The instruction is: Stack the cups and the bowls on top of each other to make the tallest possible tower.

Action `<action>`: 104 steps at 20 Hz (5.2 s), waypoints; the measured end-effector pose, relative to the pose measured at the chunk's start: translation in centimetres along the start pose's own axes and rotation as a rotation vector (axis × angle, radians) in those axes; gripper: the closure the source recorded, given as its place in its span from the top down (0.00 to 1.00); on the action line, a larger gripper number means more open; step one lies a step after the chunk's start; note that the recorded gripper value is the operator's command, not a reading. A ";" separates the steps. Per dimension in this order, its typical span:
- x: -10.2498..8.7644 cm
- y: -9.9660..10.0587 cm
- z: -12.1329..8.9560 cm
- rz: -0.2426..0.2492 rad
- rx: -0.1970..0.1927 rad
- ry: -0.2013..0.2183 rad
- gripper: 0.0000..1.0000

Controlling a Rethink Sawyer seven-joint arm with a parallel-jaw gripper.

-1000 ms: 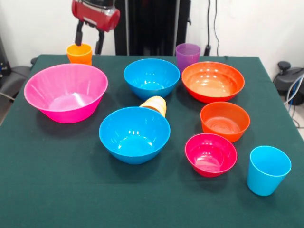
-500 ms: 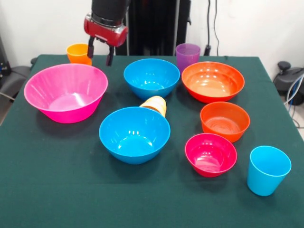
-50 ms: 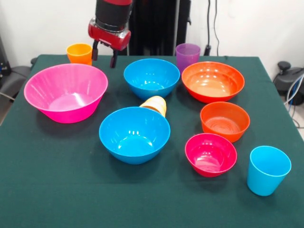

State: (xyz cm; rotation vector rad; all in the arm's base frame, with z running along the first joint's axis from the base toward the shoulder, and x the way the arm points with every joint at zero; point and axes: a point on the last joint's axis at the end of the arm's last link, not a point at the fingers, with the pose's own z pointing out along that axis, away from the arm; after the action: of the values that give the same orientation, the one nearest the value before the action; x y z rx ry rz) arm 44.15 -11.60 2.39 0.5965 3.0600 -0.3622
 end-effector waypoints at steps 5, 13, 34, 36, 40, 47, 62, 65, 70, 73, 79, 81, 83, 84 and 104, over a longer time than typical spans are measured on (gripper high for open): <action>0.2 0.4 -0.5 -0.019 0.015 -0.008 1.00; 0.0 1.3 -3.9 -0.061 0.060 -0.040 1.00; -0.6 -3.0 -4.4 -0.014 0.143 -0.023 1.00; -0.6 -3.3 -4.2 -0.008 0.143 -0.019 1.00; -0.2 -4.9 -2.6 0.020 0.148 -0.005 1.00; 0.5 -8.3 0.4 0.079 0.153 0.006 1.00; 2.1 -9.8 4.4 0.107 0.137 -0.007 1.00; 2.3 -9.2 4.9 0.100 0.129 -0.015 1.00; 2.7 -8.3 5.9 0.089 0.112 -0.015 1.00; 3.0 -7.8 6.4 0.081 0.103 -0.017 1.00; 3.7 -6.7 6.5 0.059 0.100 -0.022 1.00; 3.9 -6.2 6.2 0.051 0.104 -0.024 1.00; 4.1 -5.5 5.7 0.039 0.110 -0.027 1.00; 4.2 -4.8 5.1 0.019 0.118 -0.035 1.00; 0.8 -4.2 -4.6 0.007 0.208 -0.139 1.00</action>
State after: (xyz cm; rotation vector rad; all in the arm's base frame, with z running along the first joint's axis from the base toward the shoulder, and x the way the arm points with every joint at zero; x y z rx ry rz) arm 42.07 -14.07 7.73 0.5606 2.9080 -0.6971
